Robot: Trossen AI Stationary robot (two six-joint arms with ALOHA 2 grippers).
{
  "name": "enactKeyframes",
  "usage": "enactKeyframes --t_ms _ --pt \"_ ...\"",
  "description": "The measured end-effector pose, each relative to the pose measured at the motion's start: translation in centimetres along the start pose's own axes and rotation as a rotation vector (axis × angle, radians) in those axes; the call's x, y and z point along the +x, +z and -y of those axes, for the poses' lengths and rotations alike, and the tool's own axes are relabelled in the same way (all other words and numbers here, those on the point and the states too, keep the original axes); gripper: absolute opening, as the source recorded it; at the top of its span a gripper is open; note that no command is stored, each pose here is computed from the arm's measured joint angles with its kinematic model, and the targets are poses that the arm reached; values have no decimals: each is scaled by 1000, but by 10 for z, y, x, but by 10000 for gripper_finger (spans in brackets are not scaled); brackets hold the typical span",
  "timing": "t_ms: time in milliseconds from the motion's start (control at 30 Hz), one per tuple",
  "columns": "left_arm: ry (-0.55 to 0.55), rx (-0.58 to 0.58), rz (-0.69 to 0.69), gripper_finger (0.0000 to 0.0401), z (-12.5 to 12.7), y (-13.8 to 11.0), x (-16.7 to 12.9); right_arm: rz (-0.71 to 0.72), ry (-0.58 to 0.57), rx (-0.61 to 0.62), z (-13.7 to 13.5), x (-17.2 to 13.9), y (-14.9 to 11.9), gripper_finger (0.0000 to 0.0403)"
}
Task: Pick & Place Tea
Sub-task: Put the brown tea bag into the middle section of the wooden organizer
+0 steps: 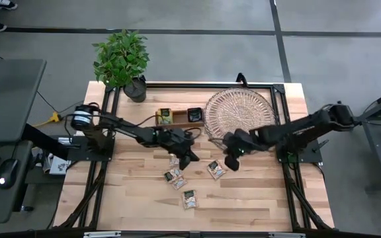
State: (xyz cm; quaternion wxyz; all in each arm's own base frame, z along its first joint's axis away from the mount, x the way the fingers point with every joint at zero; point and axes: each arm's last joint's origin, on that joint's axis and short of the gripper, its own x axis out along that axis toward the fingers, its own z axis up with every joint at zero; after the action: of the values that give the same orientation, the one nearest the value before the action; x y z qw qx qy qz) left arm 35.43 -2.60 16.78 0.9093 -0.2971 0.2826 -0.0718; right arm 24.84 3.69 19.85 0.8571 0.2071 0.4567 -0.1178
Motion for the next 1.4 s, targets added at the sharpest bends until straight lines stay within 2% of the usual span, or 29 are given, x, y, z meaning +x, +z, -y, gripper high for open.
enactKeyframes --t_ms 233,433,533,700,967,1233,1400 --pt "16 -21 -72 1 0 14 31 125 53 32 -22 11 -34 0" --pt "0 -25 -90 1 3 27 50 128 56 -28 -30 12 -53 0" --pt "29 -40 -130 1 0 24 56 123 82 -46 -33 13 -63 0" --pt "80 -60 -123 1 1 28 54 109 88 -80 -39 22 -79 0" --pt "107 -102 -133 1 -2 25 54 142 106 -123 -53 46 -89 0" --pt "124 -104 -131 1 -5 26 53 187 61 0 -51 49 -89 0" --pt "111 -114 -136 1 -12 26 57 200 55 26 -51 49 -88 0"
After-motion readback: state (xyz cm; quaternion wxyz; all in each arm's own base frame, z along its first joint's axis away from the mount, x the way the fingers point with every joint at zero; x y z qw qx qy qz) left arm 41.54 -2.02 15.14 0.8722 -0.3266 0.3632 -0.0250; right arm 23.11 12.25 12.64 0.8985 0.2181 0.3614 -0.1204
